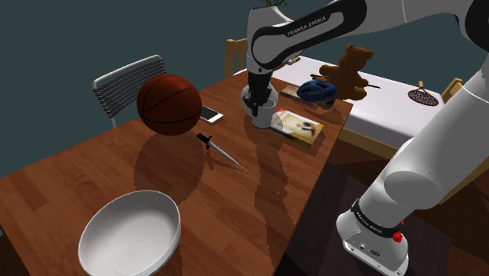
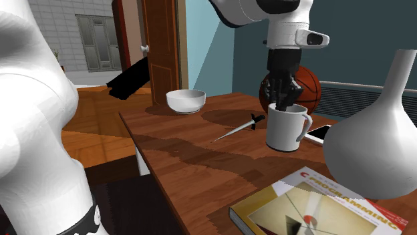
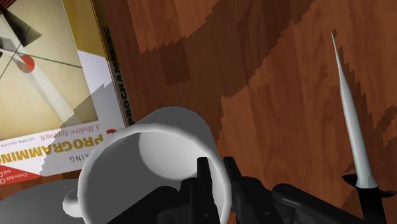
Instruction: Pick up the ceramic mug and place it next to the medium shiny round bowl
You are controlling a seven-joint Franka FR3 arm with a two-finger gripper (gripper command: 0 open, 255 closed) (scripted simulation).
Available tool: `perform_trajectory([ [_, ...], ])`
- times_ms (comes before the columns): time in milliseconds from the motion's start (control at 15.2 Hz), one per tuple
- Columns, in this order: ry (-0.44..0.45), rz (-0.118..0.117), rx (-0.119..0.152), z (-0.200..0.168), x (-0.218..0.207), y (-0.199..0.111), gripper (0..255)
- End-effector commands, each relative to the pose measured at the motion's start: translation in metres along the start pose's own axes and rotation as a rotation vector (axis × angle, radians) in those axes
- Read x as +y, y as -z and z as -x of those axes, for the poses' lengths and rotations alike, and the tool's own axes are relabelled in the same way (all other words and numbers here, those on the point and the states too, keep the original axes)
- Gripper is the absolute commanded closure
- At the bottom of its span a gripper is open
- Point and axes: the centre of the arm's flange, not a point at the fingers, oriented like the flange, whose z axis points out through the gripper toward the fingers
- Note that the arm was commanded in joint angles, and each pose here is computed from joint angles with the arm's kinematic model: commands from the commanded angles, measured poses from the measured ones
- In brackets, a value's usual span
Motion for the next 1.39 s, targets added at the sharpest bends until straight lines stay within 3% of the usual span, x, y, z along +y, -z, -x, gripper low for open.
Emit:
perform_trajectory([
  [0,0.000,0.000,0.000,0.001,0.001,0.010,255],
  [1320,0.000,0.000,0.000,0.013,-0.004,0.109,255],
])
